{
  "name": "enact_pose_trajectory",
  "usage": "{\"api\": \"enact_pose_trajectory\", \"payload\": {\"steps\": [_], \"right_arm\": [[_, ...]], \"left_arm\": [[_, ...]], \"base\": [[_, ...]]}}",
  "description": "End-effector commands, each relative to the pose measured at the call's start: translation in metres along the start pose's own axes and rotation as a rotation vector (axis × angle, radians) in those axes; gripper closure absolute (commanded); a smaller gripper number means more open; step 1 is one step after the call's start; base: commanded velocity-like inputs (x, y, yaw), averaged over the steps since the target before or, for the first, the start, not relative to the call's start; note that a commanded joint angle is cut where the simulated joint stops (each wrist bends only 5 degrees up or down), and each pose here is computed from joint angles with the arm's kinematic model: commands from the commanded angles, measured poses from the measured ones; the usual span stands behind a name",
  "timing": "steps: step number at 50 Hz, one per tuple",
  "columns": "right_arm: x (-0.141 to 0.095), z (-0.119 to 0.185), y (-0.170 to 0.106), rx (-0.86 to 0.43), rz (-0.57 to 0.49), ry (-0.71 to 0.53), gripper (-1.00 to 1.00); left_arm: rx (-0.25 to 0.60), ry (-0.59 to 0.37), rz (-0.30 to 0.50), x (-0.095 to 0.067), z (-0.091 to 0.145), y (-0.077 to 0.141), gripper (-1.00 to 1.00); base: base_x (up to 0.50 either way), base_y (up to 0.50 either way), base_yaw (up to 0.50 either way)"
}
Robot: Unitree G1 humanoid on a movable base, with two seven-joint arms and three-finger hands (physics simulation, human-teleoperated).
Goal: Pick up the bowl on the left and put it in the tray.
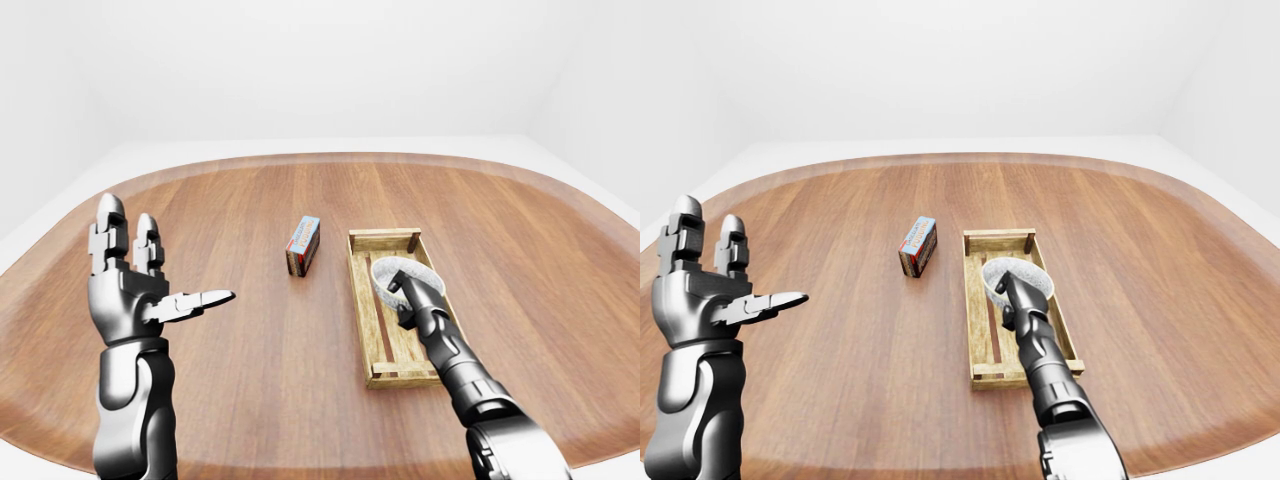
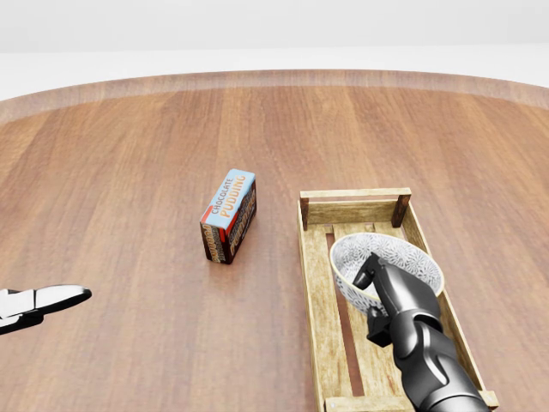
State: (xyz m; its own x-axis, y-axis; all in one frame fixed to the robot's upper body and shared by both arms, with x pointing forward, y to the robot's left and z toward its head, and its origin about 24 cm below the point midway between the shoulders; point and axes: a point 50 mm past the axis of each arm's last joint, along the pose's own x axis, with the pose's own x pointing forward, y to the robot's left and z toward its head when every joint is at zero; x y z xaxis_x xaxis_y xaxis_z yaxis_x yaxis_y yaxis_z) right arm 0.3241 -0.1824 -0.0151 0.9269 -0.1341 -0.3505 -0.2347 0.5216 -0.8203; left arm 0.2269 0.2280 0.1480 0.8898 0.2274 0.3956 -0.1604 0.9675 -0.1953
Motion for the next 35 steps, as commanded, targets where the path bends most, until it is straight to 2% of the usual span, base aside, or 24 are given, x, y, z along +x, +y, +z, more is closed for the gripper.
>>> {"api": "enact_pose_trajectory", "payload": {"steps": [1,3,5,6,22,27,35], "right_arm": [[0.0,-0.005,0.008,0.042,0.023,0.035,1.0],[0.0,-0.003,0.007,0.045,0.02,0.026,0.97],[-0.001,-0.003,0.008,0.05,0.024,0.025,-0.26],[-0.001,-0.004,0.009,0.06,0.032,0.033,-1.0],[-0.009,0.024,-0.011,0.016,0.014,-0.126,-1.0],[-0.022,0.046,-0.028,-0.052,-0.01,-0.238,-1.0],[-0.049,0.075,-0.05,-0.201,-0.044,-0.351,-1.0]], "left_arm": [[-0.002,-0.005,0.002,0.0,0.001,0.001,-1.0],[0.0,0.0,0.001,0.0,0.0,0.0,-1.0],[0.0,0.001,0.001,0.0,0.0,0.0,-1.0],[0.0,0.003,0.001,0.0,-0.001,0.0,-1.0],[0.002,0.015,-0.004,0.0,-0.004,-0.001,-1.0],[0.003,0.016,-0.008,-0.001,-0.004,-0.002,-1.0],[0.003,0.016,-0.008,-0.001,-0.004,-0.001,-1.0]], "base": [[0.0,0.0,0.0],[0.0,0.0,0.0],[0.0,0.0,0.0],[0.0,0.0,0.0],[0.0,0.0,0.0],[0.0,0.0,0.0],[0.0,0.0,0.0]]}}
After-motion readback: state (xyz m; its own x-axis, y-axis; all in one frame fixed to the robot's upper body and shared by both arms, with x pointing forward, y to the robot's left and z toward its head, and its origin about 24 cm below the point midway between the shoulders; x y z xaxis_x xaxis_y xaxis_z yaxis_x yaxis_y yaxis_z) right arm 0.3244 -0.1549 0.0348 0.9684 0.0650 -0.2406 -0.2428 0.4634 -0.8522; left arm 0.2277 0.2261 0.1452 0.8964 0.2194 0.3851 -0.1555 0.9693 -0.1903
